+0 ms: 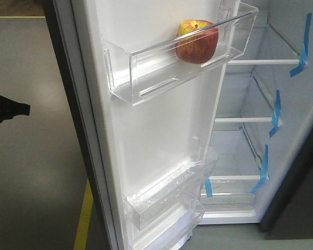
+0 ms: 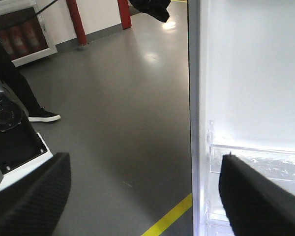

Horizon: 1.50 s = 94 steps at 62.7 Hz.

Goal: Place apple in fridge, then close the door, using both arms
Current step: 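Extend the left gripper toward the outer edge of the refrigerator door, then push the refrigerator door shut with the left gripper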

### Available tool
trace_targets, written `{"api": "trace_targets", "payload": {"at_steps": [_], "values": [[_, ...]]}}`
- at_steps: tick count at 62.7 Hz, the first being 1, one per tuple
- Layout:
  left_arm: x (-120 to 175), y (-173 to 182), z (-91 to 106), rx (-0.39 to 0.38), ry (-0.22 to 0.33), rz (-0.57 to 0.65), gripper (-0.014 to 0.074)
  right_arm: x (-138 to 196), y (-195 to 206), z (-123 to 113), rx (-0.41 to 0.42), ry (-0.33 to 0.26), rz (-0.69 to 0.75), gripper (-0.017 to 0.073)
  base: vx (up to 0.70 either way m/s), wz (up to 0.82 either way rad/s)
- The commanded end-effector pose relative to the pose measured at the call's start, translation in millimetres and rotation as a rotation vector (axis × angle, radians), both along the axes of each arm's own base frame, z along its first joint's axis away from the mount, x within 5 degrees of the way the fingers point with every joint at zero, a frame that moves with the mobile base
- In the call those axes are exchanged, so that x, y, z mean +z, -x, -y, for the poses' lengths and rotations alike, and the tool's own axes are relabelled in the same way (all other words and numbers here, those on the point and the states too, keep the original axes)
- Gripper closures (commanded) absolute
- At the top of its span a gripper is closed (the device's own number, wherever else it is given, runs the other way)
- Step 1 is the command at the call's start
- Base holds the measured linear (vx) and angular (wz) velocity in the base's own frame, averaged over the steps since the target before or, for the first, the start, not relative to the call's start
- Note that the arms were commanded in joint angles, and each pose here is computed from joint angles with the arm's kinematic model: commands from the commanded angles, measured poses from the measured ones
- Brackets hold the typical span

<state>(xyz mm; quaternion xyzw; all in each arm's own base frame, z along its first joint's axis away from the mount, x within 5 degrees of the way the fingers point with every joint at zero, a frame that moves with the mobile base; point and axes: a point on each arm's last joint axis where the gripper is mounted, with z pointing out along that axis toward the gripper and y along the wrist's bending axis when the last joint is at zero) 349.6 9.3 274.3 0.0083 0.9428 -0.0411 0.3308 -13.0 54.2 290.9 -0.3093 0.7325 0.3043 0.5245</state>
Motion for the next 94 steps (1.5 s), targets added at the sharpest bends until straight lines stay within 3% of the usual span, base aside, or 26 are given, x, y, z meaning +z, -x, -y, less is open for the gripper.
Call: {"api": "trace_targets", "payload": {"at_steps": [1,10,24,36,52,82,94], "values": [[20,-14,11.0,-0.062,0.042,0.07,0.0579,11,-2,-1,-0.015,-0.061,0.024,-0.0027,0.0,0.0],[14,-38,26.6,-0.152,0.161,0.028,0.0579,11,-2,-1,-0.015,-0.061,0.024,-0.0027,0.0,0.0],[7,-76,40.6,-0.201,0.356,0.023,0.0579,11,-2,-1,-0.015,-0.061,0.024,-0.0027,0.0,0.0],[6,-94,56.1,-0.245,0.459,0.032,0.0579,11,-2,-1,-0.015,-0.061,0.024,-0.0027,0.0,0.0],[10,-88,90.6,-0.393,0.466,0.002,0.0579,11,-2,-1,-0.015,-0.061,0.024,-0.0027,0.0,0.0],[37,-62,114.8,-0.593,0.519,-0.013,0.0601,11,-2,-1,-0.016,-0.061,0.025,-0.0027,0.0,0.0],[46,-49,144.0,-0.679,0.517,-0.012,0.0601,11,-2,-1,-0.015,-0.06,0.024,-0.0027,0.0,0.0]]}}
